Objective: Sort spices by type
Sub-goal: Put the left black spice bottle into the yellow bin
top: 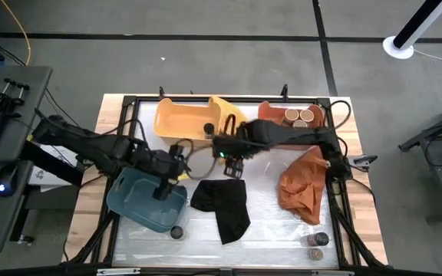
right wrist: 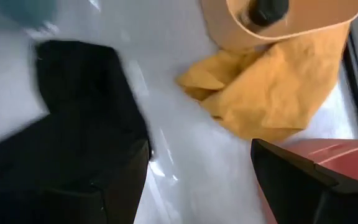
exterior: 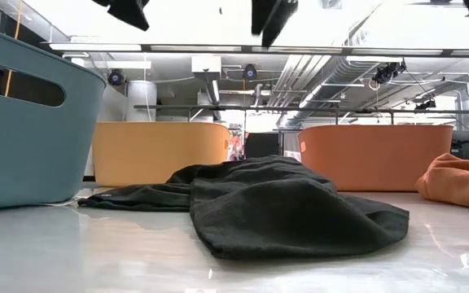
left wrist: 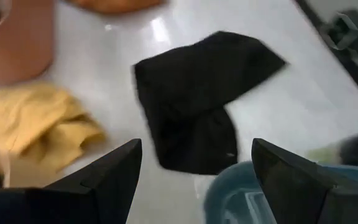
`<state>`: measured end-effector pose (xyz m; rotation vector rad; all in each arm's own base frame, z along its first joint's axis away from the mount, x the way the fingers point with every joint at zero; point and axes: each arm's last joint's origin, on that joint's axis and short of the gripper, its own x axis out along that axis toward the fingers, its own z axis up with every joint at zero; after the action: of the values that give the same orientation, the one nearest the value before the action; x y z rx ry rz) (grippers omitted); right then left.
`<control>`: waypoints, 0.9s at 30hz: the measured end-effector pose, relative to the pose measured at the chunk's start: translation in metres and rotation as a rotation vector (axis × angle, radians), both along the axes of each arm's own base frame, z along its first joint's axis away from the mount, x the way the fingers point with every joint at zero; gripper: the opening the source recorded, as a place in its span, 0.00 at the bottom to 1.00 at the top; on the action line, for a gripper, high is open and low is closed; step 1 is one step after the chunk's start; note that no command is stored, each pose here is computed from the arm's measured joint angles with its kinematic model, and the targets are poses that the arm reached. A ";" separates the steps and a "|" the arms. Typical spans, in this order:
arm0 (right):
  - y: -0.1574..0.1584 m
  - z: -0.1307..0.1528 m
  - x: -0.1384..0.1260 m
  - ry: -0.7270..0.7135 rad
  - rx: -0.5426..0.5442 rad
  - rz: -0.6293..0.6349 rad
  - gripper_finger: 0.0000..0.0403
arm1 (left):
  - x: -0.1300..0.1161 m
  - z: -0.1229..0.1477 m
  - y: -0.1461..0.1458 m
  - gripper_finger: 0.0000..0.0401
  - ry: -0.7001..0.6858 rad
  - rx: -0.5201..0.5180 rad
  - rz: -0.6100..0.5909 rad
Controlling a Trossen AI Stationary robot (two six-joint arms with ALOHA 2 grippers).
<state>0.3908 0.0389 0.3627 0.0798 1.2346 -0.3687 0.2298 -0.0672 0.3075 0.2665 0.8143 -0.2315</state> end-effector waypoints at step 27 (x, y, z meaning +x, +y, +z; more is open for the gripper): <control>0.156 -0.116 -0.155 -0.401 0.300 -0.328 0.69 | 0.041 -0.040 -0.178 0.72 0.359 0.125 -0.180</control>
<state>0.2360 0.1952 0.2463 0.5918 0.8688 -0.4243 0.2704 -0.2447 0.2674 0.4247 1.1633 -0.4056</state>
